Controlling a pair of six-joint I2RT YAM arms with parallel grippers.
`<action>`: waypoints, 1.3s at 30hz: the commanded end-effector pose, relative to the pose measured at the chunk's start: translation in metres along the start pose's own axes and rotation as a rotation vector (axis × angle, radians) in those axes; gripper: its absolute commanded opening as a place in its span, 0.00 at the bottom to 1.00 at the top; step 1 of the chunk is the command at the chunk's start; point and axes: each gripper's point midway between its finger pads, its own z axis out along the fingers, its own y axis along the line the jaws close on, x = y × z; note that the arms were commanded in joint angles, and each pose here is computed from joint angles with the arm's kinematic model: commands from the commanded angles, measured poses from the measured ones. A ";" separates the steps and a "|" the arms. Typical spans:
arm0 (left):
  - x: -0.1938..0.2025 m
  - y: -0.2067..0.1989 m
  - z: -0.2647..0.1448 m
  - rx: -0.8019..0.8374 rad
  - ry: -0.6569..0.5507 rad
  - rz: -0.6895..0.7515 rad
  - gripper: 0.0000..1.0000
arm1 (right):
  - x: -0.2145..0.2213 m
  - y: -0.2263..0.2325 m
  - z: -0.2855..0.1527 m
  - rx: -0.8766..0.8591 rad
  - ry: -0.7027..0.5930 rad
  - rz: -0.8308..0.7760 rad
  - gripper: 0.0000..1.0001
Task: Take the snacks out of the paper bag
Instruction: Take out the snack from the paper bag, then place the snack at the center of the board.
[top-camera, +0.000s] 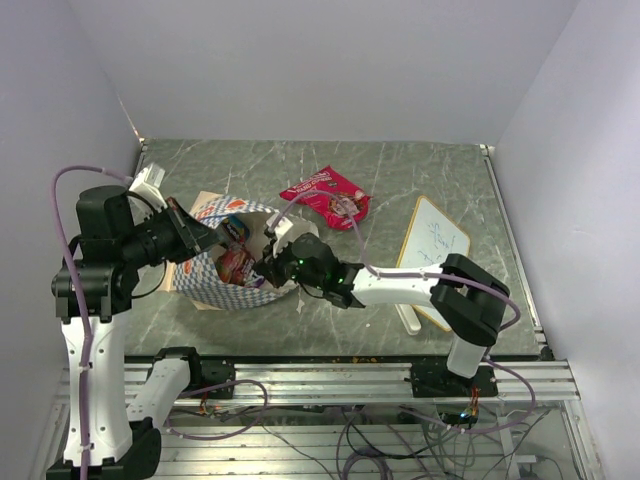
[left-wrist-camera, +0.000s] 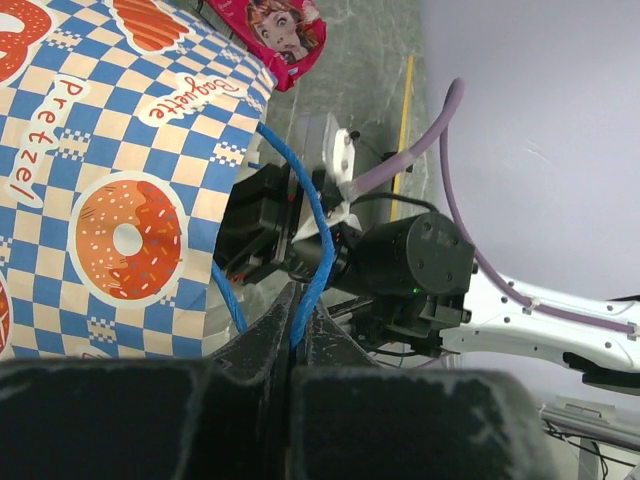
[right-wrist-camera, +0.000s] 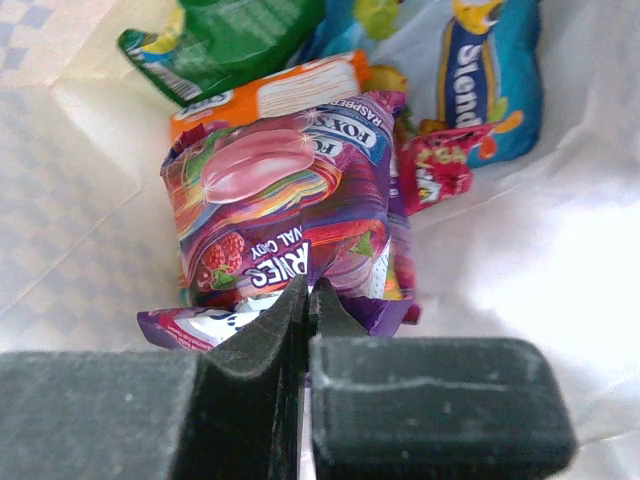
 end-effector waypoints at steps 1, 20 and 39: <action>0.000 -0.008 -0.011 0.003 -0.025 -0.016 0.07 | -0.021 0.030 -0.010 -0.045 -0.069 0.012 0.00; -0.012 0.007 0.014 0.008 -0.079 -0.057 0.07 | -0.148 -0.016 -0.105 -0.051 -0.229 -0.119 0.00; -0.025 0.018 0.033 -0.023 -0.032 -0.004 0.07 | -0.216 -0.148 -0.187 0.540 -0.351 -0.195 0.00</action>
